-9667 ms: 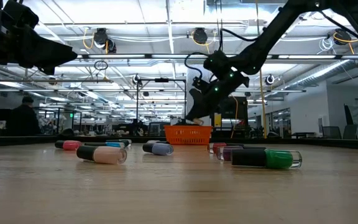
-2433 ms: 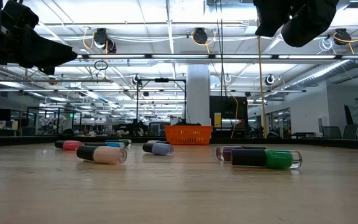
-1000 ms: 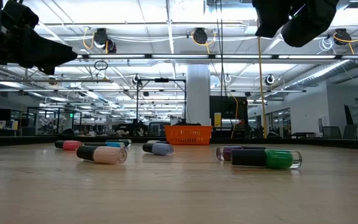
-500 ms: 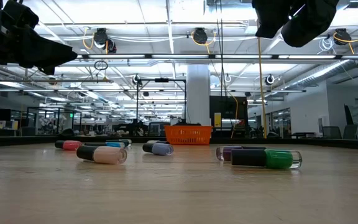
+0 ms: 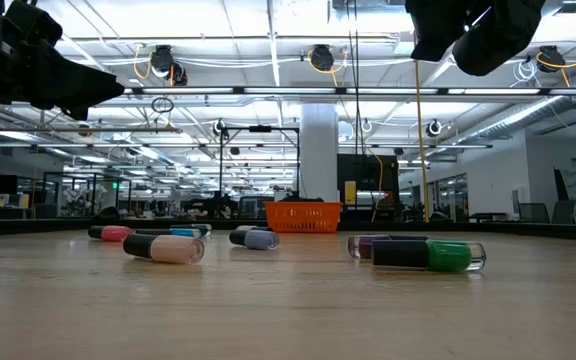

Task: Pick & Place Nail Polish
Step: Put the red nail polish bottle into the basket

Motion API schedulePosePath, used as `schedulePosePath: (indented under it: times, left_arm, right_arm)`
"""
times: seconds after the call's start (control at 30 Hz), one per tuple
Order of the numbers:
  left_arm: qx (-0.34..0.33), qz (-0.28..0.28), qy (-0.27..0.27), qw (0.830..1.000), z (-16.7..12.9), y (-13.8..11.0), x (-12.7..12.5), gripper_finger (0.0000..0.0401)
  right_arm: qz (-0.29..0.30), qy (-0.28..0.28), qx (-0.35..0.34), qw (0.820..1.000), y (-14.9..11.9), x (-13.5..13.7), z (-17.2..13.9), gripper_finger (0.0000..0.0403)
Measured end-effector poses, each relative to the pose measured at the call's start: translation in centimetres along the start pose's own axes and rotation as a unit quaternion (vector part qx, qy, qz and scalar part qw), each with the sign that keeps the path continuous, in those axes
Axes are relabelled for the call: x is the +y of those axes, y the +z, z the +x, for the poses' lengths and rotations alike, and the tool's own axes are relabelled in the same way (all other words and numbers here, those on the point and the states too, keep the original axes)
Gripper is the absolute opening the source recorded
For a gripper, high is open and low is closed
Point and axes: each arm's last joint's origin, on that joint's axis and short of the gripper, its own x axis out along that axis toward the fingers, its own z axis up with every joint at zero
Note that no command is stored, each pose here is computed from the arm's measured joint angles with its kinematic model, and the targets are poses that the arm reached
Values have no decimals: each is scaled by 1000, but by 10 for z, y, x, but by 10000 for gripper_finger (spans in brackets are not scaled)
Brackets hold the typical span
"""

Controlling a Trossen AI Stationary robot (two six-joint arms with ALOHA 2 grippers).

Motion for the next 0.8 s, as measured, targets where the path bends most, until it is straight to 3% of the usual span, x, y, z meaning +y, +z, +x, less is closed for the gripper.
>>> schedulePosePath:
  times: [0.53, 0.8]
  left_arm:
    - [0, 0, 0, 1000, 0, 0, 0, 124]
    - [0, 0, 0, 1000, 0, 0, 0, 124]
  right_arm:
    - [5, -5, 14, 1000, -4, -1, 0, 52]
    - [34, -78, 71, 994, -22, -11, -5, 52]
